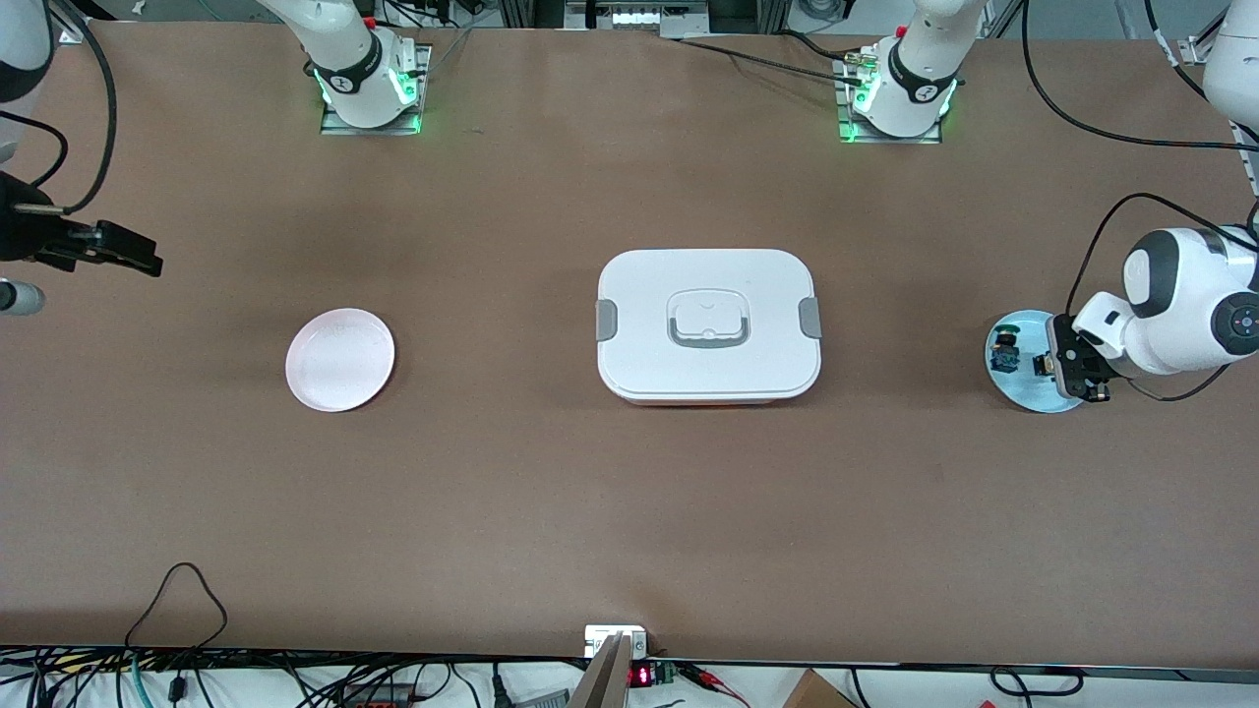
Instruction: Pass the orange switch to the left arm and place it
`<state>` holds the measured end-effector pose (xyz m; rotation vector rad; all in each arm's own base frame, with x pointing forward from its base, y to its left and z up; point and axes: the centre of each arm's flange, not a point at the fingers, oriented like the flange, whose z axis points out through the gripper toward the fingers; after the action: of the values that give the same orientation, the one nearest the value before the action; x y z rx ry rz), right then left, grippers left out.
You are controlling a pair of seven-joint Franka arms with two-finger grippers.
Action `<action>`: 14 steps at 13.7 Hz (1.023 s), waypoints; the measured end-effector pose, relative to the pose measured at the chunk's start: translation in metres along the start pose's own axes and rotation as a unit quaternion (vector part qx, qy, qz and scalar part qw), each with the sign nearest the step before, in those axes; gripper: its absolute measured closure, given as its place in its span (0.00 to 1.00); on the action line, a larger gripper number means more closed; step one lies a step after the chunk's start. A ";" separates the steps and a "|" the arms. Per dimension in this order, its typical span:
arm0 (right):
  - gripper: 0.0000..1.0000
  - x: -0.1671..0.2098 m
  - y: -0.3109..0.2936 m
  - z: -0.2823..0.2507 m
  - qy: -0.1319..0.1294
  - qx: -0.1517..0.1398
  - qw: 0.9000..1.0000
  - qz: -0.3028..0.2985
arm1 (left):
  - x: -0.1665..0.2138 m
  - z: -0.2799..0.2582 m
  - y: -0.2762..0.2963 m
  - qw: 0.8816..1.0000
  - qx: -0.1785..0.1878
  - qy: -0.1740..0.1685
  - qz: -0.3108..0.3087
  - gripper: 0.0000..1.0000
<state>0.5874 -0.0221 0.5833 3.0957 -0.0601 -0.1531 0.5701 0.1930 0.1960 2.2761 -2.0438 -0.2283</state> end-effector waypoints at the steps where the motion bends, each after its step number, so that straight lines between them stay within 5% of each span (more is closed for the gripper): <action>1: 0.00 0.002 -0.003 0.003 0.000 0.001 1.000 -0.002 | -0.002 0.000 0.000 1.000 0.001 0.000 0.001 0.57; 6: 0.00 0.003 -0.010 0.030 -0.020 0.001 1.000 -0.007 | -0.003 0.001 0.001 1.000 0.000 0.001 0.005 0.52; 12: 0.00 -0.008 -0.008 0.025 0.017 0.005 1.000 -0.007 | -0.011 0.001 0.003 1.000 0.001 0.004 0.006 0.00; 14: 0.00 -0.014 -0.008 0.017 0.026 0.006 1.000 -0.009 | -0.006 -0.005 0.001 1.000 -0.001 0.003 0.010 0.00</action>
<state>0.5723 -0.0141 0.5675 3.1114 -0.0319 -0.0719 0.5688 0.1984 0.2012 2.2514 -2.0618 -0.2207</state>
